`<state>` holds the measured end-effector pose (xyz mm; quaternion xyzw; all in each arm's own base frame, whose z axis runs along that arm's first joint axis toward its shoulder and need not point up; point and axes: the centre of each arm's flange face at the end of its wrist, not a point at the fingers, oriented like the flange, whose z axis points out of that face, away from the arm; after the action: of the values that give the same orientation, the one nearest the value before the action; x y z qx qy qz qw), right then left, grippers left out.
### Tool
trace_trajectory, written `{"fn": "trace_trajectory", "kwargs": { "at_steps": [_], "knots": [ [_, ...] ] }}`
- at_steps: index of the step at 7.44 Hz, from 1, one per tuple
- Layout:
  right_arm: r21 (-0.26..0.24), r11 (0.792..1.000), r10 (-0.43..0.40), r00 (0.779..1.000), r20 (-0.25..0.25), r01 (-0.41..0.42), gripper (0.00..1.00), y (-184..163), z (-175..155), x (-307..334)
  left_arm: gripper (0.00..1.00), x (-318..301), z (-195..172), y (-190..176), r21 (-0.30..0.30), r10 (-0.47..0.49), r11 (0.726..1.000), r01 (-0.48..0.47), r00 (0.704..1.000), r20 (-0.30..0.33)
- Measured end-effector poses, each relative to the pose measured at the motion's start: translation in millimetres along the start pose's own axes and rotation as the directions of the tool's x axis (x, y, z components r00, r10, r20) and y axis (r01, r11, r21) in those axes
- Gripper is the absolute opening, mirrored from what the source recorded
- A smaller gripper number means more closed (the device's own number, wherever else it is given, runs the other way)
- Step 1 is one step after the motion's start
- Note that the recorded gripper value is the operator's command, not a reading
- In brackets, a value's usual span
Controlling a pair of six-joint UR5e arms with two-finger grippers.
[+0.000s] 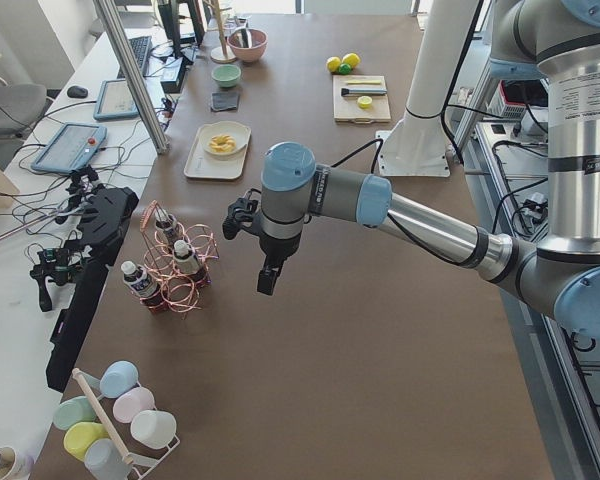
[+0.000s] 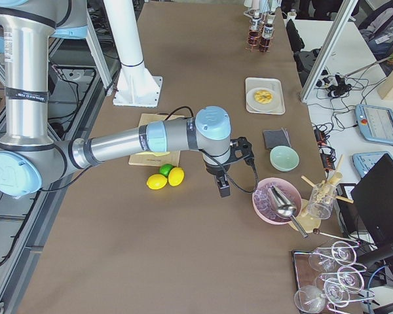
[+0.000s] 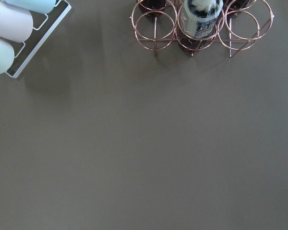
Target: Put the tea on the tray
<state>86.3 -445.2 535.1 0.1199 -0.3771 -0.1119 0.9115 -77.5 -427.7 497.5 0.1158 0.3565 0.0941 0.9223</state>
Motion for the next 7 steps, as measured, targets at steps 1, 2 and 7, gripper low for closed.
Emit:
{"fn": "trace_trajectory", "kwargs": {
  "at_steps": [1, 2, 7],
  "knots": [
    [-0.008, 1.0, 0.004, 1.0, 0.001, -0.004, 1.0, 4, 3, 3, 0.98, -9, -2, 6, 0.007, 0.034, 0.999, -0.034, 0.999, 0.004],
    [-0.019, 1.0, 0.01, 1.0, 0.003, -0.01, 1.0, 7, 9, 8, 0.98, -16, -8, 10, 0.02, 0.05, 0.999, -0.05, 0.999, 0.01],
    [-0.03, 0.999, 0.019, 1.0, 0.006, -0.019, 1.0, 13, 15, 13, 0.97, -24, -17, 30, 0.036, 0.005, 0.999, -0.006, 1.0, 0.012]
  ]
}}
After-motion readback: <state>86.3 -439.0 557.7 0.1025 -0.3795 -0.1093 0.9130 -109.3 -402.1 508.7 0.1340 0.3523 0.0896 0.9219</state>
